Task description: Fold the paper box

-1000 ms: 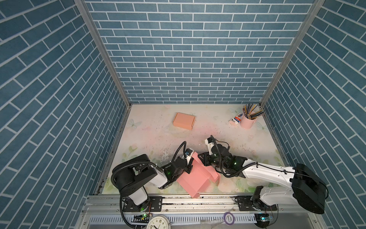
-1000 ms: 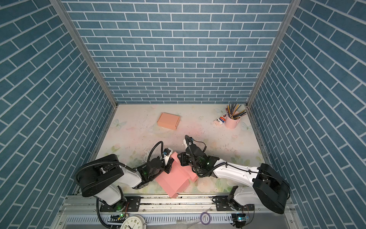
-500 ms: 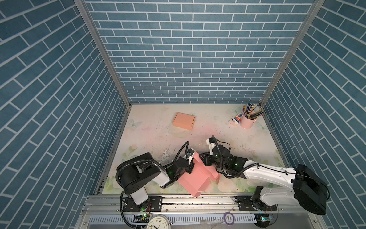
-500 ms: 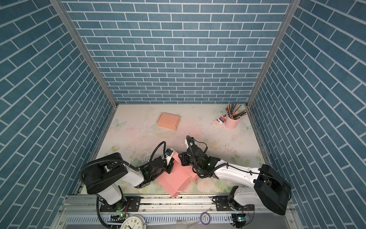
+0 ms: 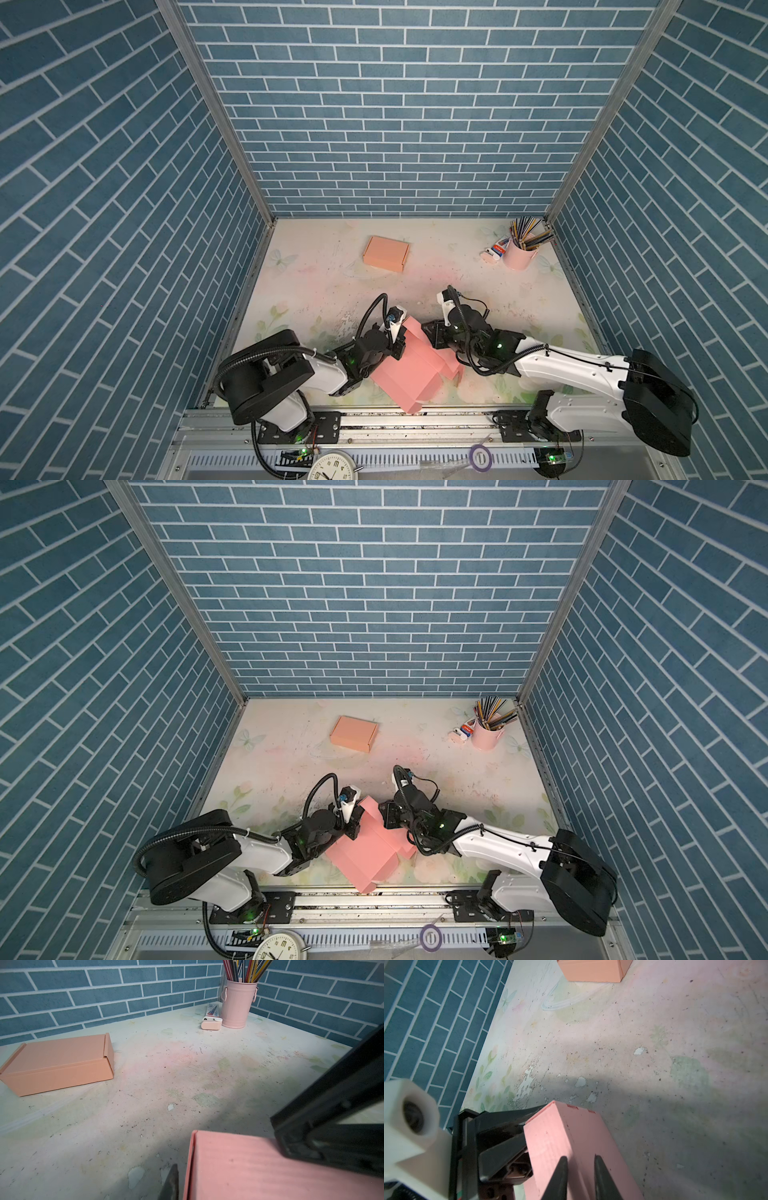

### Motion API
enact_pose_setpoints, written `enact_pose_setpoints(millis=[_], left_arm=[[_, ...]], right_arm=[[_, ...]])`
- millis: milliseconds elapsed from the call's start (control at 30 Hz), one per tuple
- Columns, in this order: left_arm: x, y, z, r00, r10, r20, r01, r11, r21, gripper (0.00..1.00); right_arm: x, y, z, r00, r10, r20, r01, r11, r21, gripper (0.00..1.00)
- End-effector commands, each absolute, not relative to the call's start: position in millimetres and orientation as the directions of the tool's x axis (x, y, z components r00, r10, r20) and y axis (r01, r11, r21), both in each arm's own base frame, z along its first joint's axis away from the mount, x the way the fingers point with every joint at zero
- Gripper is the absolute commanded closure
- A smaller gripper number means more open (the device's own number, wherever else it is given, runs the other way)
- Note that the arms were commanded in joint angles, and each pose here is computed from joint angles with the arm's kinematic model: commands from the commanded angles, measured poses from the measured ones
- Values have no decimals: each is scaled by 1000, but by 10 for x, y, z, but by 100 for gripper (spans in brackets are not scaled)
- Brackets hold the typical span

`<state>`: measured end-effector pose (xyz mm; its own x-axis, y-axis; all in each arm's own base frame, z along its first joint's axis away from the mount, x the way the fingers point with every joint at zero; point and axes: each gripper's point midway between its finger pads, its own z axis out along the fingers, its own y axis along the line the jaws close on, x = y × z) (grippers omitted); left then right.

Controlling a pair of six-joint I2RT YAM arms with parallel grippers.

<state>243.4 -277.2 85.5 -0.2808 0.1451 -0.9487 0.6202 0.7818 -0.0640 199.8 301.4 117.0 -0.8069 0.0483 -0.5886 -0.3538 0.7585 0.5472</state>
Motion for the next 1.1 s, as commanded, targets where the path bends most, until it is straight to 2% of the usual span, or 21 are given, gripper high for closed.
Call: enact_pose_setpoints(millis=[0,167,600,700,933,1067], left_arm=[[2435,-2785,858,-277,157,-948,622,781,-52,87],[2423,-2766,829,-288,148,-946,617,784,-65,90],[2542,-2537,960,-309,111,-945,494,867,-60,90],[2605,-2498,945,-338,120,-934,455,889,-50,90],[2643,-2483,970,-395,88,-915,436,894,-102,90],[2675,-2405,973,-419,73,-905,404,908,-114,90]], right_arm=[[1969,2930,1080,-823,28,-568,-328,792,514,76],[1974,2908,1181,-807,14,-591,-347,798,492,76],[1936,2710,1730,-705,-125,-699,-428,860,278,75],[1854,2722,1905,-662,-162,-732,-471,849,238,79],[1784,2602,2049,-620,-171,-766,-502,837,219,100],[1760,2497,2083,-623,-185,-760,-494,846,199,100]])
